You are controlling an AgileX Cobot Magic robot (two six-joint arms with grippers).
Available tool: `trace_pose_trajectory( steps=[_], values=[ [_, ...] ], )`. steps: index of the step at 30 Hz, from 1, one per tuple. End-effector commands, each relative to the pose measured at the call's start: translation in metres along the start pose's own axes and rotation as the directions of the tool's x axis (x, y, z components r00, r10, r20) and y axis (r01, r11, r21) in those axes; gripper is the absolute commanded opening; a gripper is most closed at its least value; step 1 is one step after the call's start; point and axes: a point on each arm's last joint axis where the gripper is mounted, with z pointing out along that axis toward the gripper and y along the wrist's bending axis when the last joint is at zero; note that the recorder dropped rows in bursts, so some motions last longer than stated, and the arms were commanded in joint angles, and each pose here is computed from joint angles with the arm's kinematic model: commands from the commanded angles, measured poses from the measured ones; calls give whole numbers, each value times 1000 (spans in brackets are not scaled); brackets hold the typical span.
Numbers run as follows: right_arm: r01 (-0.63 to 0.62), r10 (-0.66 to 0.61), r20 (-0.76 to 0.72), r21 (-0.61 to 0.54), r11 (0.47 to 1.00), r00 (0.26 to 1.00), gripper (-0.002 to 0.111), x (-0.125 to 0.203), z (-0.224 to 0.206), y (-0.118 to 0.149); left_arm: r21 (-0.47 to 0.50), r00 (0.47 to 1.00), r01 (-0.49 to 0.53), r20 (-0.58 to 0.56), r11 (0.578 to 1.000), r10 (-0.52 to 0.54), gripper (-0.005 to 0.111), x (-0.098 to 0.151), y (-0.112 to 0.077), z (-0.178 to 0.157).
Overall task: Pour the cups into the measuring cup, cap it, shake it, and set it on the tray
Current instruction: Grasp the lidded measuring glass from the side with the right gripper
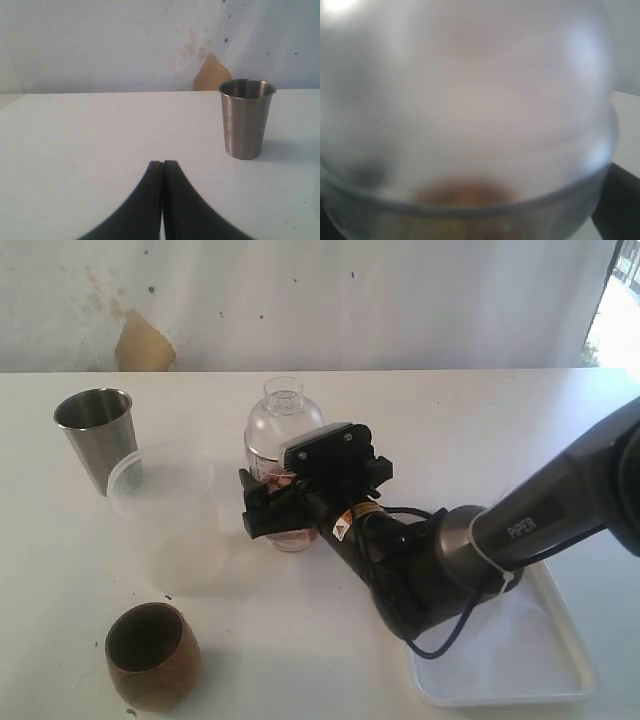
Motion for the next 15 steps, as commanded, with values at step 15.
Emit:
trace_pose_trajectory(
  steps=[15],
  values=[
    [-19, 19, 16, 8, 1000, 1000, 105, 4, 2, -1, 3, 1000, 0, 7, 1000, 0, 0, 1, 0, 0]
  ],
)
